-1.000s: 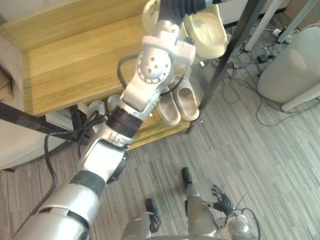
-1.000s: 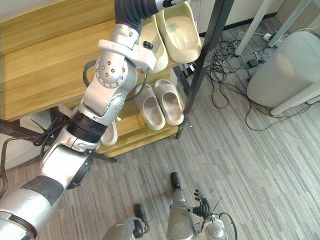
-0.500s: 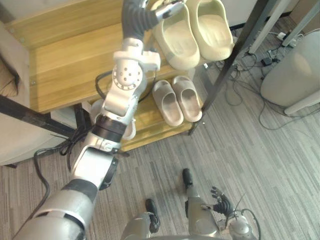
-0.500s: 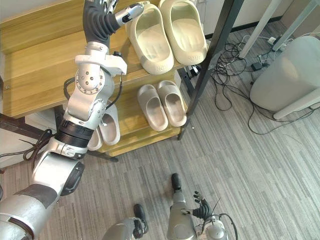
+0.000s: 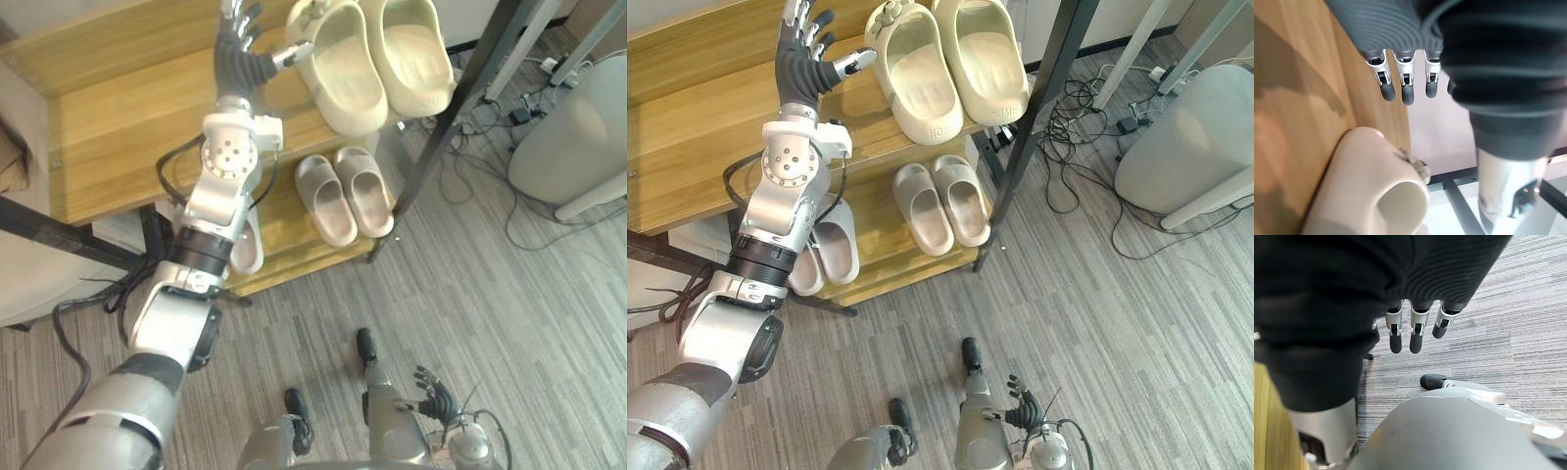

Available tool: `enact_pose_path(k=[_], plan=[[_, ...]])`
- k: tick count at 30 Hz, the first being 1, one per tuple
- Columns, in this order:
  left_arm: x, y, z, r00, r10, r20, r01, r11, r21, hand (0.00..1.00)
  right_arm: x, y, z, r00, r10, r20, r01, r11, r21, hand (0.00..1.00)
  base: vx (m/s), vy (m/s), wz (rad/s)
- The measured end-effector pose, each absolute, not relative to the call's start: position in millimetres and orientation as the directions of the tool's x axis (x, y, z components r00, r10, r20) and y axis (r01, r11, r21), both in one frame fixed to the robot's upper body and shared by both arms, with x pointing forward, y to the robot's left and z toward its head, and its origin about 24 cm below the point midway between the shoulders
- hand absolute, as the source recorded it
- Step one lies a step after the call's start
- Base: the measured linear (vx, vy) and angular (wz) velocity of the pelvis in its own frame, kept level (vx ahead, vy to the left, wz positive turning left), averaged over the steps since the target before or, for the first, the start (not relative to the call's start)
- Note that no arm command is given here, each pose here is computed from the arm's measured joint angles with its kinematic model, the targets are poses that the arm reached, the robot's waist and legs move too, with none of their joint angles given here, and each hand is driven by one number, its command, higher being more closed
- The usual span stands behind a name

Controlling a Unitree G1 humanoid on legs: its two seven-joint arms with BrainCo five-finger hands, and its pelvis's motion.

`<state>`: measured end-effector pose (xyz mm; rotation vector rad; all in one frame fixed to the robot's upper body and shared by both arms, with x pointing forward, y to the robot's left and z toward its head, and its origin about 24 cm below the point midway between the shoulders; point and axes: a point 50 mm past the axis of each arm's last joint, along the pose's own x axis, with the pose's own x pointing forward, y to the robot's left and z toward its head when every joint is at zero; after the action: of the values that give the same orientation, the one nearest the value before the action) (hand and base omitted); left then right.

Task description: Organize the slippers on the shoe rack

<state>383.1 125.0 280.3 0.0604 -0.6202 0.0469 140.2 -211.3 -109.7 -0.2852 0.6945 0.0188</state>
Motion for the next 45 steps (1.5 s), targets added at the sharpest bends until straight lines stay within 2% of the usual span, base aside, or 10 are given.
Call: enact_pose_path(k=[9, 17, 45], plan=[[388.4, 104.5, 259.3, 0.862, -0.032, 0.506, -0.002, 0.998, 0.066, 0.00, 140.0, -211.2, -110.0, 0.768, -0.079, -0.636, -0.111, 0.961, -0.253, 0.00, 0.00, 0.001, -0.01], [387.9, 98.6, 254.3, 0.865, -0.045, 0.500, -0.001, 0.996, 0.091, 0.00, 139.8, -211.2, -110.2, 0.766, -0.079, -0.638, -0.111, 0.961, -0.253, 0.00, 0.00, 0.026, 0.00], [393.1, 100.5, 265.1, 0.864, -0.027, 0.503, -0.027, 0.995, 0.099, 0.00, 138.2, -209.5, -109.4, 0.769, -0.077, -0.635, -0.108, 0.963, -0.247, 0.00, -0.01, 0.033, -0.02]])
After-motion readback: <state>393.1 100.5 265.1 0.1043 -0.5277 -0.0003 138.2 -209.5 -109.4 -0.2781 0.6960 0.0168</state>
